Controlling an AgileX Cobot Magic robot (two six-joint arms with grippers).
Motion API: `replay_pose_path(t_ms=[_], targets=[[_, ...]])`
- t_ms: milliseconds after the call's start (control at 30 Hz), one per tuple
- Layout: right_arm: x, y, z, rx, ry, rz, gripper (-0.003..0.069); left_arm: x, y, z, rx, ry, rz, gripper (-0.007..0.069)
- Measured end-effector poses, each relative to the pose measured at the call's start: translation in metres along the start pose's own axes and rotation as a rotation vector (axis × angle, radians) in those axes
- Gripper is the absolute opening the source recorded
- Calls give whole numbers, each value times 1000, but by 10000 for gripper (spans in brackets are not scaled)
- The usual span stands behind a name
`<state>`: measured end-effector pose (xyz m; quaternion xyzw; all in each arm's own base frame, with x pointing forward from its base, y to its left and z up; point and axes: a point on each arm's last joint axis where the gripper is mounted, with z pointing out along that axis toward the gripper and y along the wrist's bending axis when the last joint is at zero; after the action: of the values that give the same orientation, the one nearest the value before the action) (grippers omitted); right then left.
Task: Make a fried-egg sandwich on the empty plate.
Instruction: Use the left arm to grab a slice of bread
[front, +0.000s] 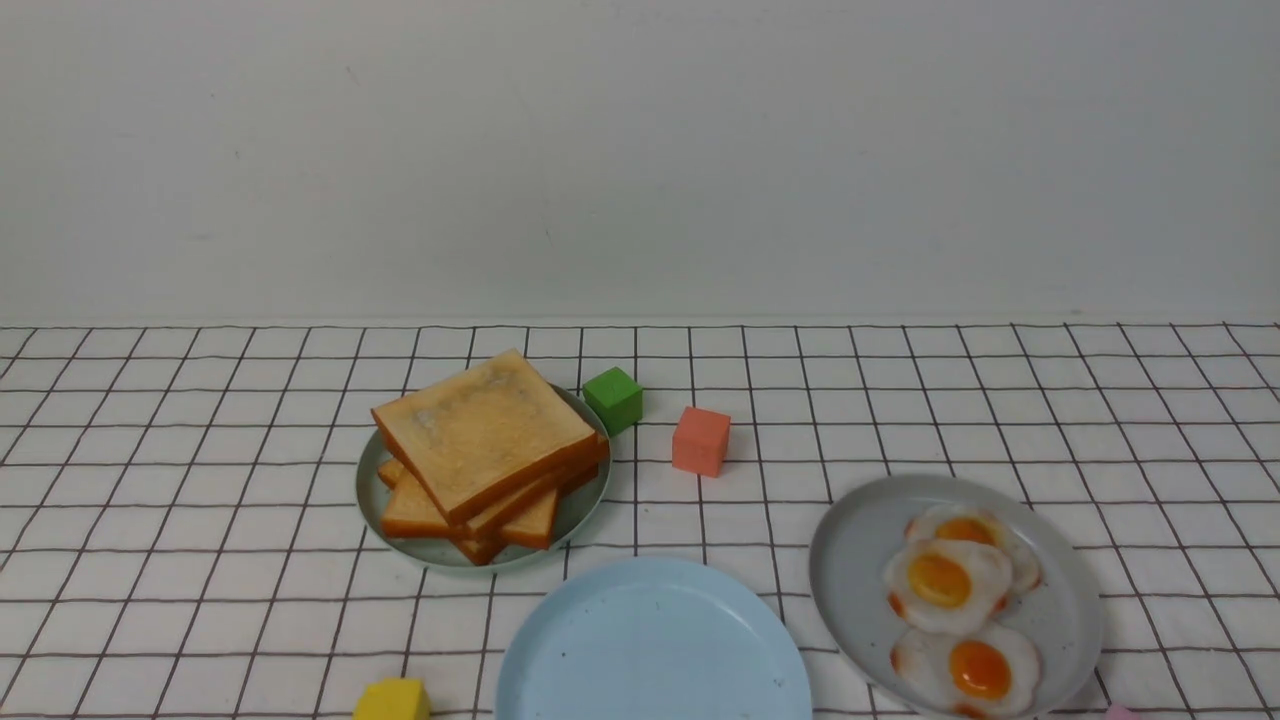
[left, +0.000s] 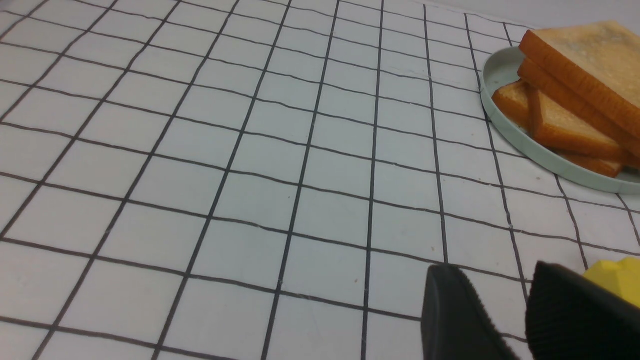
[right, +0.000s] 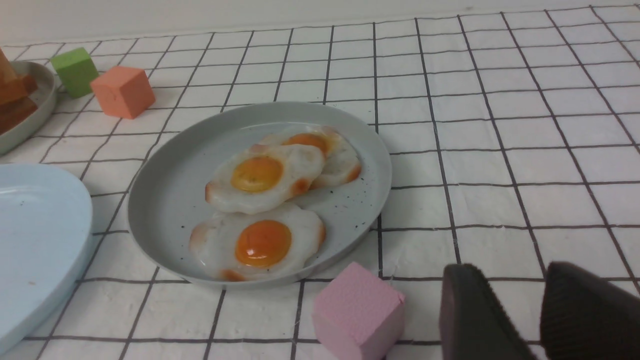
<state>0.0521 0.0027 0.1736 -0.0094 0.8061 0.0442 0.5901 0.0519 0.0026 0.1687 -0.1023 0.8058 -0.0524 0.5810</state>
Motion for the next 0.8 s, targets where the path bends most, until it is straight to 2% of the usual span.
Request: replay_pose_path(t_ms=[633,733,800], targets=[[-1,-2,0,23,-9,-59,241,0,0,0,0,0,0,238],[-2,-1,1,15,-41,-62,241,0,0,0,0,0,0,238],[-9,1,0,-6,-130,-66,241,0,0,0,0,0,0,238]])
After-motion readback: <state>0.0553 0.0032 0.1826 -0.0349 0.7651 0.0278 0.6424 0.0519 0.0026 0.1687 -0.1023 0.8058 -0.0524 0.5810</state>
